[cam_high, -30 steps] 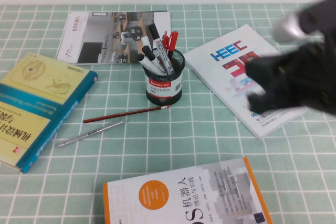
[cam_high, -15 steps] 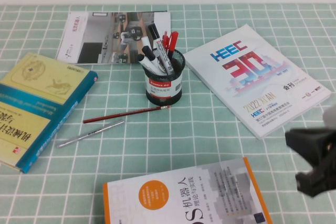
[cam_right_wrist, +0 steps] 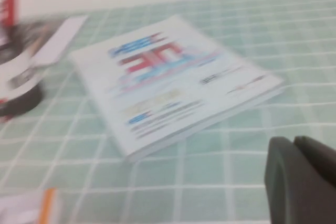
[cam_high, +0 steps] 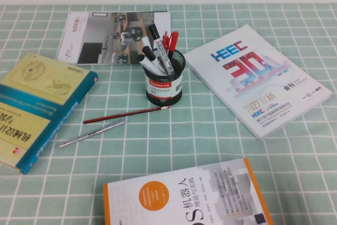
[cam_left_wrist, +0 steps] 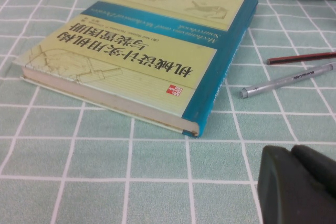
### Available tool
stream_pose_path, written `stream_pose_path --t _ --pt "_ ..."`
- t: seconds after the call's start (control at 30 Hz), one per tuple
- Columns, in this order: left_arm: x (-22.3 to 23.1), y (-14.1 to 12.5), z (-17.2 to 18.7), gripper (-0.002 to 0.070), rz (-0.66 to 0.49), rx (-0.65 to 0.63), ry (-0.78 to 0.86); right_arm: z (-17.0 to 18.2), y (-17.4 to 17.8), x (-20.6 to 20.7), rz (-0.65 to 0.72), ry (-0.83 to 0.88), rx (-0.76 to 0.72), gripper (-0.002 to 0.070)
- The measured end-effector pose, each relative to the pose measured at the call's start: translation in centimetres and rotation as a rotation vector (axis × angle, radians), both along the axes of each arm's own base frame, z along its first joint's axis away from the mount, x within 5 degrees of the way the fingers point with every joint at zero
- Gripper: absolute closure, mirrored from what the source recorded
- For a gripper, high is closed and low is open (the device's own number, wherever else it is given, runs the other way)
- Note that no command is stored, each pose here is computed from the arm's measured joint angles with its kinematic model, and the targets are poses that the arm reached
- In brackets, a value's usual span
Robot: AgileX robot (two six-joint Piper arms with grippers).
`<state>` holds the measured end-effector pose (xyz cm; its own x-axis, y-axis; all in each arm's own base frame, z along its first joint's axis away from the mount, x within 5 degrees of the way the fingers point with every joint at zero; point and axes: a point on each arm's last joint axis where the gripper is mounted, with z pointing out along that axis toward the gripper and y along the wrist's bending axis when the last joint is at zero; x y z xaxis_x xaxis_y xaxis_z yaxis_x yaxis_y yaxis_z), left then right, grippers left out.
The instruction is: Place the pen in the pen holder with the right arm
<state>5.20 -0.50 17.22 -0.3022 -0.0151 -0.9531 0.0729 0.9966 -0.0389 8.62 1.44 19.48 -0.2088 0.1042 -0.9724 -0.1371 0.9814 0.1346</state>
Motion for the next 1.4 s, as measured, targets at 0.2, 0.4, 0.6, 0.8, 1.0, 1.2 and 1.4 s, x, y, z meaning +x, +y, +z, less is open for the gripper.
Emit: stream_pose_path --t 0.2,0.4,0.6,0.8,1.0,1.2,1.4 --pt "0.0 0.0 0.0 0.0679 0.000 0.000 0.000 -0.6 -1.0 -1.6 -0.098 -0.028 -0.035 0.0695" --pt "0.0 0.0 0.0 0.0679 0.000 0.000 0.000 -1.5 -1.5 -2.8 -0.128 0.031 -0.111 0.0695" --pt "0.0 0.0 0.0 0.0679 0.000 0.000 0.000 -2.1 -1.8 -3.3 -0.145 0.072 -0.126 0.0695" --pt "0.0 0.0 0.0 0.0679 0.000 0.000 0.000 -2.1 -1.8 -3.3 -0.146 0.077 -0.129 0.0695" --pt "0.0 0.0 0.0 0.0679 0.000 0.000 0.000 -2.1 -1.8 -3.3 -0.146 0.077 -0.129 0.0695" --pt "0.0 0.0 0.0 0.0679 0.000 0.000 0.000 -2.1 -1.8 -3.3 -0.146 0.079 -0.129 0.0695" --pt "0.0 0.0 0.0 0.0679 0.000 0.000 0.000 -2.1 -1.8 -3.3 -0.146 0.079 -0.129 0.0695"
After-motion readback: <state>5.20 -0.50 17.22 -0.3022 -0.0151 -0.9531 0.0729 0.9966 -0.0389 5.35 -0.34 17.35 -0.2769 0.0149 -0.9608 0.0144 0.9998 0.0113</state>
